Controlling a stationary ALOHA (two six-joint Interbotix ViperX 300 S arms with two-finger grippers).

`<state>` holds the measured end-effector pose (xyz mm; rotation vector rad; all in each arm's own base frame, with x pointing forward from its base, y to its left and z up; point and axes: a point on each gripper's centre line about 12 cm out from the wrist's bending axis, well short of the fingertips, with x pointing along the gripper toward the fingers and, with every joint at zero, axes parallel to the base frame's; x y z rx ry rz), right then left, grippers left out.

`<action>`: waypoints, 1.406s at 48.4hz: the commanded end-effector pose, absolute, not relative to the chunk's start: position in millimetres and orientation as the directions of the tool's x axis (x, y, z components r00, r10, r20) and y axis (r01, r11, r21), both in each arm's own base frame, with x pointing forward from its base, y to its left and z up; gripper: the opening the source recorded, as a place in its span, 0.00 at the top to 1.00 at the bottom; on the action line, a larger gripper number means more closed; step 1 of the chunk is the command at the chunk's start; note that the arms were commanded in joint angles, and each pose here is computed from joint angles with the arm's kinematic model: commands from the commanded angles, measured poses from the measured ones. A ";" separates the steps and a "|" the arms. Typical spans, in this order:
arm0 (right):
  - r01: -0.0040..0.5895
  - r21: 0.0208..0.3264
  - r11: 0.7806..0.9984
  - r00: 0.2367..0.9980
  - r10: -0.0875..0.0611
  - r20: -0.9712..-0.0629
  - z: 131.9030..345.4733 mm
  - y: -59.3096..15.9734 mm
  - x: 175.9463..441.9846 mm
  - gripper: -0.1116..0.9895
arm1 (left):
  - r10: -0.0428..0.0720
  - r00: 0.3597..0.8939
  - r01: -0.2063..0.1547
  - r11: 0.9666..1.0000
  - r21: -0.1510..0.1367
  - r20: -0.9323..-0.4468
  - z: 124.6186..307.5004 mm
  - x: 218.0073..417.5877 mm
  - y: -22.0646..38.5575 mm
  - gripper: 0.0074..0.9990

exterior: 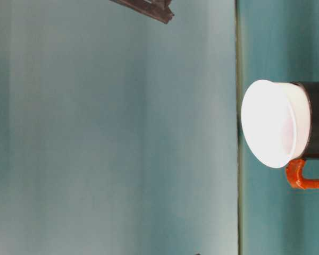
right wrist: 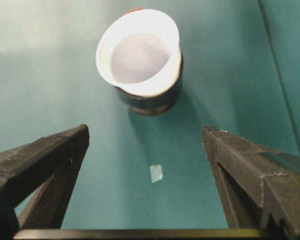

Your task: Put the paper cup into the moved red handle cup holder.

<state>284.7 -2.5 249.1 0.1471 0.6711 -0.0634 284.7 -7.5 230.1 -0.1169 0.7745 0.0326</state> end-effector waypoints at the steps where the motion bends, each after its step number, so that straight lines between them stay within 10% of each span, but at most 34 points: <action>1: 0.100 0.117 0.988 0.797 -0.009 -0.604 255.7 -1.7 285.0 0.20 | -0.015 0.721 -0.068 0.993 -0.093 -0.693 232.1 287.1 -8.3 0.12; 68: 0.103 0.118 0.988 0.800 -0.011 -0.601 252.0 -2.5 283.6 0.20 | -0.015 0.726 -0.067 0.993 -0.093 -0.687 231.1 288.7 -8.4 0.12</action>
